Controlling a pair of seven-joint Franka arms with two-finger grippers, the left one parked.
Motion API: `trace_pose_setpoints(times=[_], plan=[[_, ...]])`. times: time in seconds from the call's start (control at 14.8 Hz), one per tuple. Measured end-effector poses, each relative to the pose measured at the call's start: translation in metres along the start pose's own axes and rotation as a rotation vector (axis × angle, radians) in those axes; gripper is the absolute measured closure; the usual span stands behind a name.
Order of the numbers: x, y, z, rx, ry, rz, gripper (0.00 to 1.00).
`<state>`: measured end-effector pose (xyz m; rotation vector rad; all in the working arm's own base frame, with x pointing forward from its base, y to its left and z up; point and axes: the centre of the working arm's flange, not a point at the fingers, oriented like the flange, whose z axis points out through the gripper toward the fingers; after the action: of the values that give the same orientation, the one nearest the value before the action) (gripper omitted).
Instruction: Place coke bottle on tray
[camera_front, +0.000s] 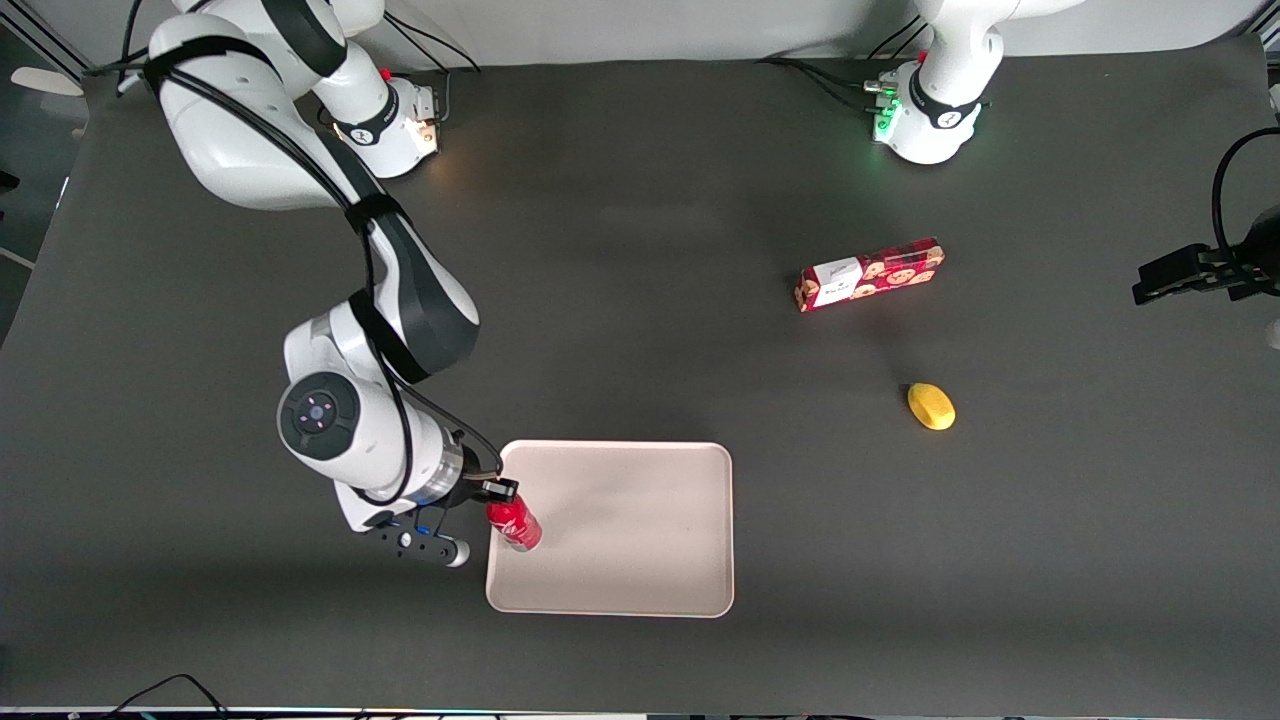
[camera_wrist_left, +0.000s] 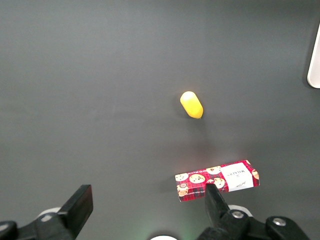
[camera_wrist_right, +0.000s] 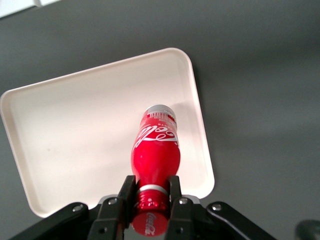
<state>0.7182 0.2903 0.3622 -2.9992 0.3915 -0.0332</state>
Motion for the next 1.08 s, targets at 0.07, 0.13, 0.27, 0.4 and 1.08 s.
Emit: trace_pose_setpoints(times=[0.07,0.13,0.27,0.4,1.08], plan=[[0.0,0.0,0.009,-0.004,-0.008,0.01,0.68],[0.0,0.001,0.014,-0.007,-0.014,0.016,0.68],[0.001,0.001,0.015,-0.007,-0.015,0.021,0.67],[0.002,0.0,0.011,-0.002,-0.008,0.022,0.49],[-0.016,0.01,-0.097,-0.059,-0.033,-0.013,0.0]])
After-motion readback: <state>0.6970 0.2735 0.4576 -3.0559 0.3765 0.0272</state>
